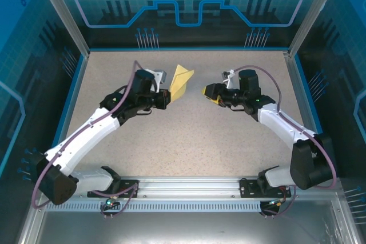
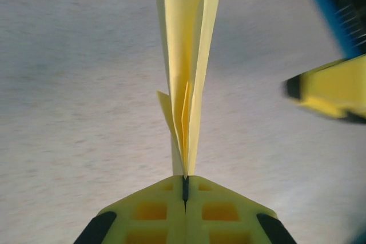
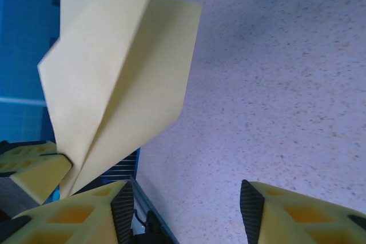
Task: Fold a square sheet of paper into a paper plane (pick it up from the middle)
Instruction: Turn over the paper at the center of the table.
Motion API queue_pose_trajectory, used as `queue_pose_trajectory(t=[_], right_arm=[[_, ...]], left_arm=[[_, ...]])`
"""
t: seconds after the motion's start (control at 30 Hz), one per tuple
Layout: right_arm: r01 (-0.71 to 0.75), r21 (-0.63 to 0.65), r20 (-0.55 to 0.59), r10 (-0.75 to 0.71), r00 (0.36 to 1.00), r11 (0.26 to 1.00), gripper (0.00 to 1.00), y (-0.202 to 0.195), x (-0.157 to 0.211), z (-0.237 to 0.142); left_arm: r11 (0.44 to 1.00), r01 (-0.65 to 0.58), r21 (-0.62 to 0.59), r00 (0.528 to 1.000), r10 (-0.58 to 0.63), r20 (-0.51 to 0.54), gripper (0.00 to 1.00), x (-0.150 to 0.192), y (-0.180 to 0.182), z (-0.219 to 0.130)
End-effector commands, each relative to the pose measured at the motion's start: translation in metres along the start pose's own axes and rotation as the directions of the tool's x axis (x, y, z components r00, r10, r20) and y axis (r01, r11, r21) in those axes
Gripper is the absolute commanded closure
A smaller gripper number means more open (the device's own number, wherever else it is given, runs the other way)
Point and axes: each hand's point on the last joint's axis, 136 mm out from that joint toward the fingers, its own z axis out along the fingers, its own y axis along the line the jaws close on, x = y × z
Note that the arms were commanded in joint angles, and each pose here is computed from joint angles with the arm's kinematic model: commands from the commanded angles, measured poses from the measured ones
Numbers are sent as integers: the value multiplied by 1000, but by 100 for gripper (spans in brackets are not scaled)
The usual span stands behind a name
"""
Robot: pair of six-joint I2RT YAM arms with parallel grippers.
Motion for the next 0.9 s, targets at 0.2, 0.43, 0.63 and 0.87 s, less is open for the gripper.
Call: queue_pose_trajectory(t=[0.2, 0.43, 0.63, 0.87], right_arm=[[14, 128, 20, -17, 1000, 992, 40, -34, -1, -24], [3, 163, 48, -11, 999, 987, 39, -47, -8, -41], [-13, 176, 41, 6, 999, 984, 42, -54, -7, -43], [-63, 199, 9, 62, 998, 978, 46, -73, 4, -36]], left_arm=[[595, -596, -539, 796, 527, -297, 100, 3, 51, 7], [378, -849, -369, 512, 762, -396, 100, 60, -8, 73], [222, -941, -255, 315, 847, -427, 100, 118, -45, 120], [149, -972, -181, 216, 869, -446, 95, 166, -59, 153]])
